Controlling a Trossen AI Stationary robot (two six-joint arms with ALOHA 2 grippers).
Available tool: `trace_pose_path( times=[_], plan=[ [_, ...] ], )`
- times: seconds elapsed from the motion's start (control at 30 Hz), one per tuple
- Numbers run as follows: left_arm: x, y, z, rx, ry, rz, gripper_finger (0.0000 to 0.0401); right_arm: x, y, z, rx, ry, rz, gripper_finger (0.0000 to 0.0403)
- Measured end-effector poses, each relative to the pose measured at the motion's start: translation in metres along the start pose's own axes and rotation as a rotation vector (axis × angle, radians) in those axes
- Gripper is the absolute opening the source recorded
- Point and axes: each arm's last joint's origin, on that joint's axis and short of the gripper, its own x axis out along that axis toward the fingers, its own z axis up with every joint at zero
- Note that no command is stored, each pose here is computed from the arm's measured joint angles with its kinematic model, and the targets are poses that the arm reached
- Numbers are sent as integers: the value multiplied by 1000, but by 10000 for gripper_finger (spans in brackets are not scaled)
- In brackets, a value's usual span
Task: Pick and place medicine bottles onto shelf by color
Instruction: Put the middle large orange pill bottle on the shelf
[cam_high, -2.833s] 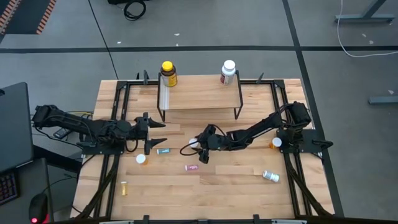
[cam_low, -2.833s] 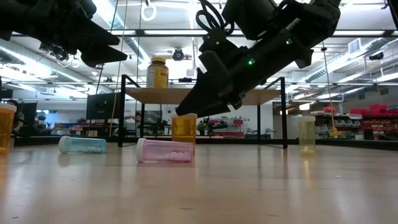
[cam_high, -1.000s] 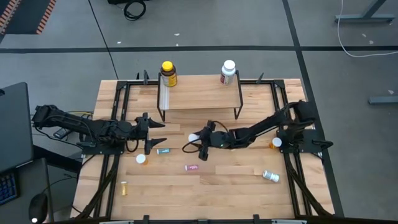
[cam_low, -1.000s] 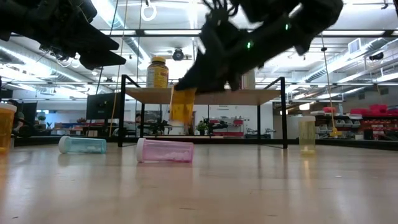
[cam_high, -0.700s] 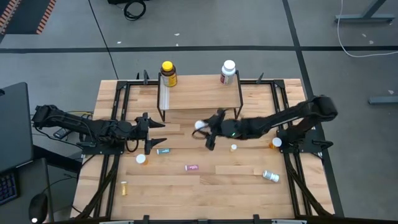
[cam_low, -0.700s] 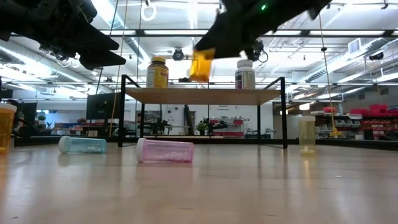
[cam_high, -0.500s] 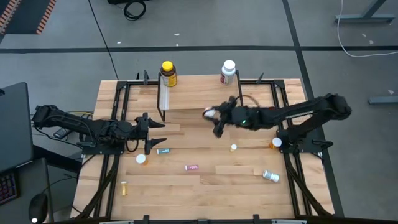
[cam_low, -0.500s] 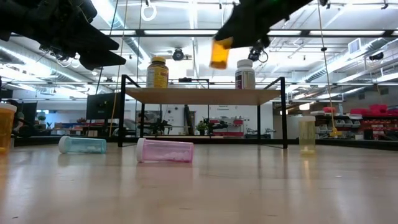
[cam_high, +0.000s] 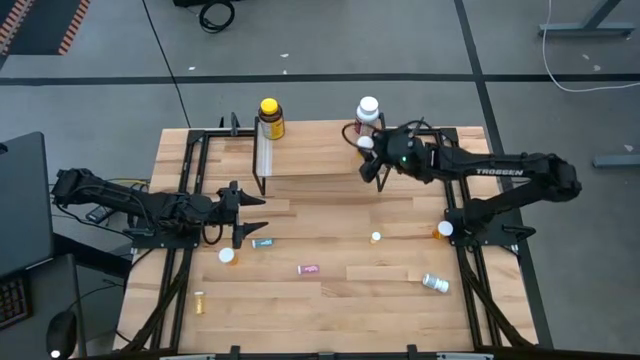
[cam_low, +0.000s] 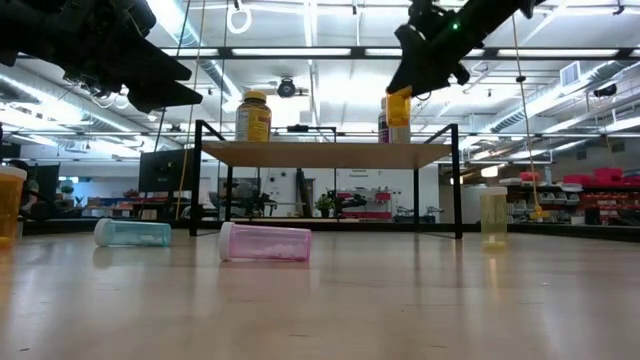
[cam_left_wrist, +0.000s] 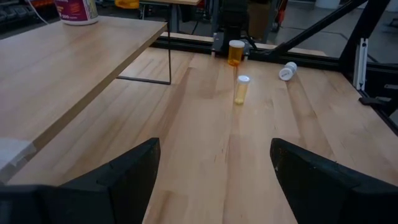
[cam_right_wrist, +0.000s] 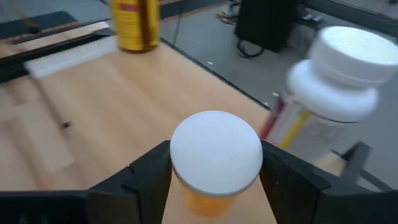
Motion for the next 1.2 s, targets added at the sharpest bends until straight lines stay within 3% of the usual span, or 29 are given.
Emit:
trace_pose_path(
  times=[0.37, 1.2],
  plan=[
    [0, 0, -1, -1, 5, 0, 314, 23, -33, -2, 103, 89, -41, 229],
    [0, 0, -2, -8, 22, 3, 314, 37, -32, -8, 124, 129, -34, 238]
  ],
)
